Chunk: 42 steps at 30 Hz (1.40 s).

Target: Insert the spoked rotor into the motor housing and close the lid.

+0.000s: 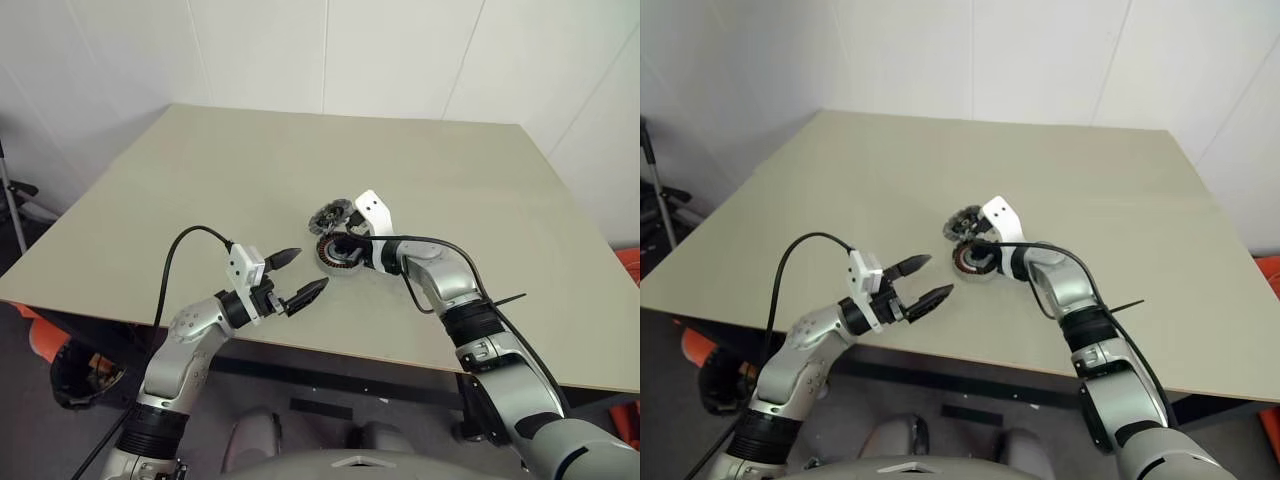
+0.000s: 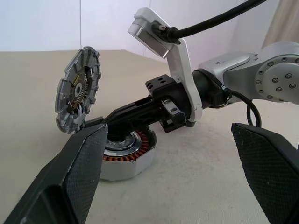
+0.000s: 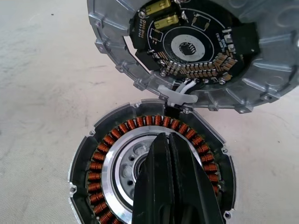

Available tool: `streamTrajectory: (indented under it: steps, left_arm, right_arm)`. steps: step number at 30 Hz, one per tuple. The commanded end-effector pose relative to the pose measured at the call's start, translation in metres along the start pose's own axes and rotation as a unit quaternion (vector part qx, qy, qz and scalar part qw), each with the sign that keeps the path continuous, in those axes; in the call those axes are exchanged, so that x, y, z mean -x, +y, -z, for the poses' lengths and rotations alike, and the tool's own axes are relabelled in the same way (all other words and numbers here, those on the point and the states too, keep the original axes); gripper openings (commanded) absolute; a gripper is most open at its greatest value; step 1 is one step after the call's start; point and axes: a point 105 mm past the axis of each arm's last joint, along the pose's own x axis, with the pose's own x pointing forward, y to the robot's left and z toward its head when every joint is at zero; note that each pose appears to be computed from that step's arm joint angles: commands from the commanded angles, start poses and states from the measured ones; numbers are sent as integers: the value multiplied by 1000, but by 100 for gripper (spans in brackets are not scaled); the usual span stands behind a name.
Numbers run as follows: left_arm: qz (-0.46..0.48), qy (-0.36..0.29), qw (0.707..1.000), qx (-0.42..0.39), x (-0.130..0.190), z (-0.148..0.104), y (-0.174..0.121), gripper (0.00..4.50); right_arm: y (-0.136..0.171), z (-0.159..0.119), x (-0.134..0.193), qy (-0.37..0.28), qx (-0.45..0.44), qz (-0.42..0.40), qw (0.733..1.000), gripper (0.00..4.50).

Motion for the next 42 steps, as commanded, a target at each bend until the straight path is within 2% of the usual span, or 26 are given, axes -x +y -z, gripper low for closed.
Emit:
streamTrajectory:
  steps: [1, 6, 9, 12, 16, 23, 24, 29, 35, 38, 42]
  left_arm:
    - [1, -16, 1000, -16, 1, -9, 0, 450]
    - [1, -15, 1000, -14, 3, -8, 0, 450]
    - [2, -14, 1000, -12, 3, -7, 0, 450]
    - [3, -14, 1000, -11, 4, -7, 1, 450]
    - [4, -13, 1000, -11, 6, -8, 1, 450]
    - [8, -13, 1000, -10, 7, -10, -2, 450]
    - [9, -12, 1000, -9, 7, -11, -3, 450]
    - [14, -11, 1000, -8, 3, -12, -4, 450]
    - [17, -8, 1000, -5, 1, -10, -2, 450]
    - [18, -7, 1000, -5, 2, -8, -1, 450]
    - [18, -6, 1000, -5, 2, -7, -1, 450]
  right_arm:
    - [-5, -23, 21, -44, 10, 16, 999, 2]
    - [-13, -30, 59, -62, 8, 56, 996, 2]
    - [-31, -34, 84, -70, 0, 109, 992, 2]
    - [-48, -32, 106, -75, -15, 157, 985, 57]
    - [-64, -10, 135, -64, -58, 207, 974, 185]
    - [-54, 17, 155, -78, -156, 256, 951, 431]
    - [-52, 18, 156, -83, -172, 260, 946, 447]
    - [-40, 16, 153, -127, -280, 259, 916, 447]
    - [-26, 15, 142, -146, -389, 241, 877, 447]
    - [-30, 14, 142, -151, -414, 246, 863, 447]
    - [-35, 13, 144, -149, -421, 250, 859, 447]
